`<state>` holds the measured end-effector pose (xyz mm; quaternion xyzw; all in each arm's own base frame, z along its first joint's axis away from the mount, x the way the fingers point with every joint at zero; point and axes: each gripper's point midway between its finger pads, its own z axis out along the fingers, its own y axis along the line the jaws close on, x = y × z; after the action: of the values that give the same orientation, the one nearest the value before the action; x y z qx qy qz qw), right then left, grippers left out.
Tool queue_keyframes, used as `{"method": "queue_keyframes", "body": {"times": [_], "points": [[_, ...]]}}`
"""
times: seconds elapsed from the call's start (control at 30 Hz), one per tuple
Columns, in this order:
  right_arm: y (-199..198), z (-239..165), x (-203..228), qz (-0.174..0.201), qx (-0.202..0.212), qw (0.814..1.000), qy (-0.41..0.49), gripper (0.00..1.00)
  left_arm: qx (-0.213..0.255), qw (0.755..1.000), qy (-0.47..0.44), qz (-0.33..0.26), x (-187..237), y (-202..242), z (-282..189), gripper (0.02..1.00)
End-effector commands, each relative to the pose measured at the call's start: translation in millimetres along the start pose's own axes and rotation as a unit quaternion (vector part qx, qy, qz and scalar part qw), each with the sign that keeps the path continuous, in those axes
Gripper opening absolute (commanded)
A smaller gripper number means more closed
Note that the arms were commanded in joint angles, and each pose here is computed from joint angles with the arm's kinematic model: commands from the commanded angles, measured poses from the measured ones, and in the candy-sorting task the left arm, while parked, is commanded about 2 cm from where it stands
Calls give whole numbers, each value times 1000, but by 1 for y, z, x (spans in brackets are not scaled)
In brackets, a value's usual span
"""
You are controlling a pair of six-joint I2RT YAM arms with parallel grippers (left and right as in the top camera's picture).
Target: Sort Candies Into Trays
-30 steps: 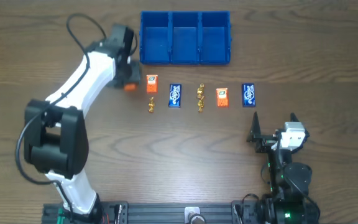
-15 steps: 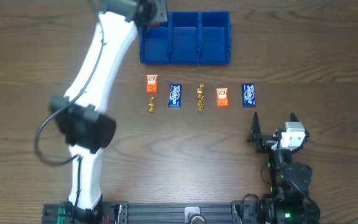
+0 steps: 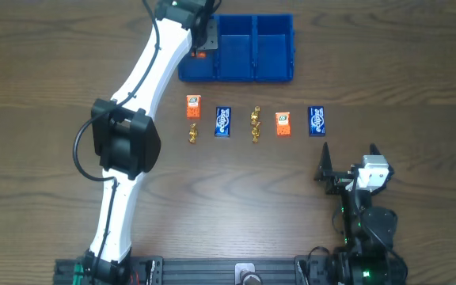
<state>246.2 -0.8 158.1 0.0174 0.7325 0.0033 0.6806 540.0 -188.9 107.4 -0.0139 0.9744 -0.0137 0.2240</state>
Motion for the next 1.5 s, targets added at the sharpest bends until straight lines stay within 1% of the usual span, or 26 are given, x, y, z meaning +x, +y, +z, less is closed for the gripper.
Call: {"method": "queue_keyframes", "body": {"times": [0.03,0.07,0.1,0.17,0.2,0.3,0.37,0.47,0.53,0.6,0.63,0.77,0.87,1.0,1.07,1.23,1.37,1.5], "points": [[1,0,1,-6,-3,1000,0,1000,-5,1000,-17,1,-11,8,-12,498],[1,0,1,-6,-3,1000,0,1000,-4,1000,-18,1,-12,8,-12,614],[1,0,1,-6,-3,1000,0,1000,-4,1000,-20,1,-13,8,-15,790],[1,0,1,-6,-3,1000,0,1000,1,1000,-28,2,-16,5,-27,969],[1,0,1,-6,-3,1000,0,1000,4,999,-34,3,-18,3,-37,1000],[1,0,1,-6,-3,1000,0,1000,14,998,-61,6,-25,-2,-79,1000],[1,0,1,-6,-3,1000,0,1000,23,997,-74,9,-23,-5,-104,1000],[1,0,1,-6,-3,1000,0,1000,30,996,-80,6,-2,-2,-131,996],[1,0,1,-6,-3,1000,0,1000,31,997,-78,1,18,4,-134,985],[1,0,1,-6,-3,1000,0,1000,27,997,-66,-6,45,14,-123,980],[1,0,1,-6,-3,1000,0,1000,23,998,-55,-8,62,20,-111,982],[1,0,1,-6,-3,1000,0,998,7,1000,-16,-7,105,30,-66,941],[1,0,1,-6,-3,1000,0,1000,14,1000,0,-8,125,31,-45,936],[1,0,1,-6,-3,1000,0,1000,6,999,25,-19,151,37,-24,923],[1,0,1,-6,-3,1000,0,1000,4,999,30,-21,154,37,-16,919],[1,0,1,-6,-3,1000,0,1000,16,999,36,-20,156,29,5,904],[1,0,1,-6,-3,1000,0,1000,12,999,43,-19,161,29,18,899],[1,0,1,-6,-3,1000,0,1000,8,999,50,-17,165,30,24,875]]}}
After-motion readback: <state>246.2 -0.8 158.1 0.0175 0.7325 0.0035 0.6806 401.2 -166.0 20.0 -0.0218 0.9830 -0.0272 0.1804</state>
